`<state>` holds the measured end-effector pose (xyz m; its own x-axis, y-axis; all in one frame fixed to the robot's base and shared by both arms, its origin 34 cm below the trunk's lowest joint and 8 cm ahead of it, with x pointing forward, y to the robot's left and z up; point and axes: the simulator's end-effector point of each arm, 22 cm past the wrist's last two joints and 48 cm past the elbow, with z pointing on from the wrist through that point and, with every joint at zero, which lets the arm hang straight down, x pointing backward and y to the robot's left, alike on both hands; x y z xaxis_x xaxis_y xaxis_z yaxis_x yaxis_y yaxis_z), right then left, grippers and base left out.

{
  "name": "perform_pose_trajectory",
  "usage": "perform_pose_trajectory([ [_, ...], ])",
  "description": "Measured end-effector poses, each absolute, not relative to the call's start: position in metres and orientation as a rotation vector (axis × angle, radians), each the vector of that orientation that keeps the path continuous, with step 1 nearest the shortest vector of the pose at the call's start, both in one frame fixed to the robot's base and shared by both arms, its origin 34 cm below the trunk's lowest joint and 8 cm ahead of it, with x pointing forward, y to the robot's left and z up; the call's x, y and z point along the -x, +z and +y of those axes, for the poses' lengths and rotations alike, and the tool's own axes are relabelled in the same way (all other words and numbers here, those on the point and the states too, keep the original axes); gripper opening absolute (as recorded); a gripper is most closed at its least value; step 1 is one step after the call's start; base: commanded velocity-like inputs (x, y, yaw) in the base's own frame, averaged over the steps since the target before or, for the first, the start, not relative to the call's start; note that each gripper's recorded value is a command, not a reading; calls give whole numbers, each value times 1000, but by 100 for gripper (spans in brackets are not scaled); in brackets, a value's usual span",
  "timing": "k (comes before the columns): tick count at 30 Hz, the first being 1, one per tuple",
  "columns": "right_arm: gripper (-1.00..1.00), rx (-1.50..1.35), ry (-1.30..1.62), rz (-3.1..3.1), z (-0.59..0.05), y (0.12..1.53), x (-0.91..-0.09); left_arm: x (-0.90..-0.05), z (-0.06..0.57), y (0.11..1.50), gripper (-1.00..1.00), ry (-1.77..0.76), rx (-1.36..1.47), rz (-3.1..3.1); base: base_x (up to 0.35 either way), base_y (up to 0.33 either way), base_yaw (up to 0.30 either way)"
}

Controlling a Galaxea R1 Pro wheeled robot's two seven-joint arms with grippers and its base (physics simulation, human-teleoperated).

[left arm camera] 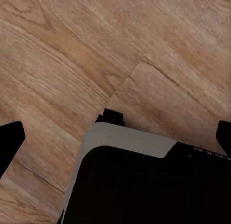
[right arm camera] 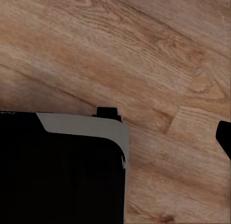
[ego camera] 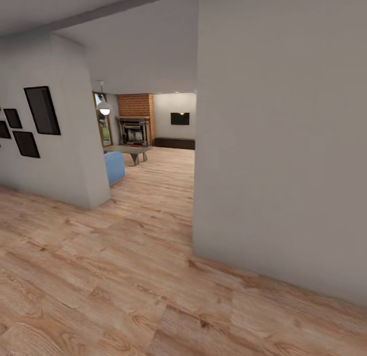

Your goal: Move the two storage containers from the living room to the garage. In the garage, place one container on the floor and stack the other container on top of it (either order is fine).

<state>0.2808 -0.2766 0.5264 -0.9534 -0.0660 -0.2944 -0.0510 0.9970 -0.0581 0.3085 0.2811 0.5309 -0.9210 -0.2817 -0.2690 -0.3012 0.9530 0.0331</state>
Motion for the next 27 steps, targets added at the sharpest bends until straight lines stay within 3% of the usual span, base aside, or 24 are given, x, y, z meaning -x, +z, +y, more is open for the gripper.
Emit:
perform_pose_trajectory([
  [27,100,83,-72,2839,-277,526,-281,-308,281,531,100,107,432,2843,325,0,287],
])
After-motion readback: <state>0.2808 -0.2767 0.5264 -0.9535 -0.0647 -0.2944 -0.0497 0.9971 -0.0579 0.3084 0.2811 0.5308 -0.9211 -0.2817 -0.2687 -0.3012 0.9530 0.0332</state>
